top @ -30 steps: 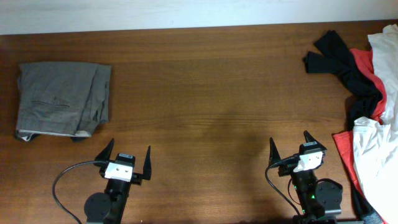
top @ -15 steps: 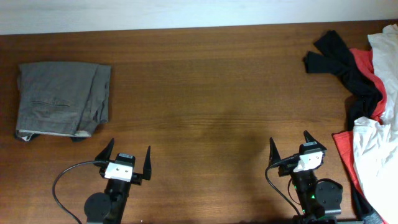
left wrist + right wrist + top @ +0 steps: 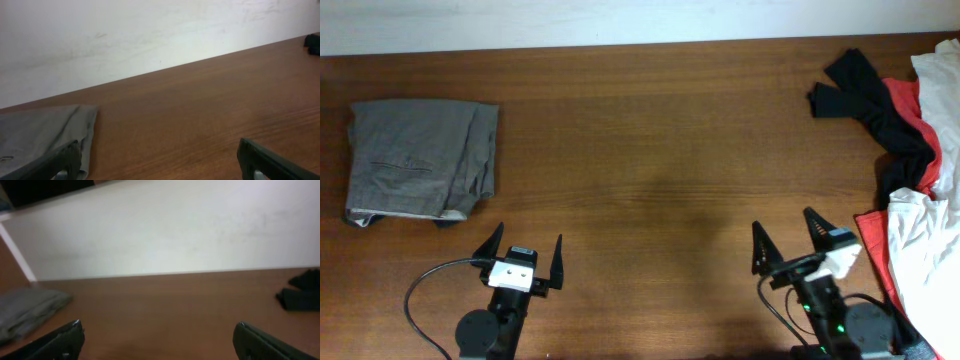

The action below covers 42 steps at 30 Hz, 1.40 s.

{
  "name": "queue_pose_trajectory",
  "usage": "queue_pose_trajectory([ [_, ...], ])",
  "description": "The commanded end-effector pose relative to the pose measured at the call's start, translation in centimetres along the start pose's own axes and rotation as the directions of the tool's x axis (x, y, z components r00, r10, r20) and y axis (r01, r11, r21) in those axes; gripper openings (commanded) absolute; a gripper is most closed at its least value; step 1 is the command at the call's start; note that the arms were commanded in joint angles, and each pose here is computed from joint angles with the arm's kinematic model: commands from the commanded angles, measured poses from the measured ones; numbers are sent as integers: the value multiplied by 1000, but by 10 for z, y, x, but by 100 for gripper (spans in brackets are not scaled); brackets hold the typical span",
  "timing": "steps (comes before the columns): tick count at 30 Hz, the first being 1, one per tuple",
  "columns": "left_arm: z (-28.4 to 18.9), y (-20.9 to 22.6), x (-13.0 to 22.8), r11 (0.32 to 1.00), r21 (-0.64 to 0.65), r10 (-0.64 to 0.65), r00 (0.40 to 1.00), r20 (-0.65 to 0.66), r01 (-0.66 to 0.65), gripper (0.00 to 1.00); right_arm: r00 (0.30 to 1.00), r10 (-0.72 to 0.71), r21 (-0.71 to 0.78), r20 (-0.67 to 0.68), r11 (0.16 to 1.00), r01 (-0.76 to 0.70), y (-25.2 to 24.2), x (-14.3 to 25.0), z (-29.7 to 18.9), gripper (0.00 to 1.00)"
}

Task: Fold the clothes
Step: 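Move the right gripper to the clothes pile at right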

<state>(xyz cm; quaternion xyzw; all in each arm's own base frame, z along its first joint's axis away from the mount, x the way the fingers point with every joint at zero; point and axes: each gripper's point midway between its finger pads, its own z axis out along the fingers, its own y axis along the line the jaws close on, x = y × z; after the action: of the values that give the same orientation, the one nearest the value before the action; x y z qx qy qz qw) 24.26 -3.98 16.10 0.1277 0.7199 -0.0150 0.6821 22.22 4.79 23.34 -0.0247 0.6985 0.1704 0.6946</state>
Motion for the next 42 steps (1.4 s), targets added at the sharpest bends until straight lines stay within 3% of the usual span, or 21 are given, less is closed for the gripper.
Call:
queue_pose_trajectory([
  [1,0,0,2,1000,-5,13,1000,0,-13,99,997,20,2,80,1000,-21,13,-53,-20,99],
  [9,0,0,2,1000,-5,13,1000,0,-13,99,998,-2,38,63,999,0,31,-118,-53,99],
  [17,0,0,2,1000,-4,13,1000,0,-13,99,974,11,133,-226,991,20,26,-143,-42,99],
  [25,0,0,2,1000,-5,13,1000,0,-13,100,835,79,175,-544,984,21,18,-130,-23,99],
  [28,0,0,2,1000,-5,13,1000,0,-13,99,771,73,214,-633,973,84,3,-112,-22,99],
  [31,0,0,2,1000,-4,13,1000,0,-13,99,676,154,368,-720,912,184,-31,-89,-31,99],
  [36,0,0,2,1000,-5,13,1000,0,-13,99,534,368,599,-762,714,363,-90,-65,-53,99],
  [42,0,0,2,1000,-4,13,1000,0,-13,99,447,559,713,-698,597,367,-139,-39,-42,99],
])
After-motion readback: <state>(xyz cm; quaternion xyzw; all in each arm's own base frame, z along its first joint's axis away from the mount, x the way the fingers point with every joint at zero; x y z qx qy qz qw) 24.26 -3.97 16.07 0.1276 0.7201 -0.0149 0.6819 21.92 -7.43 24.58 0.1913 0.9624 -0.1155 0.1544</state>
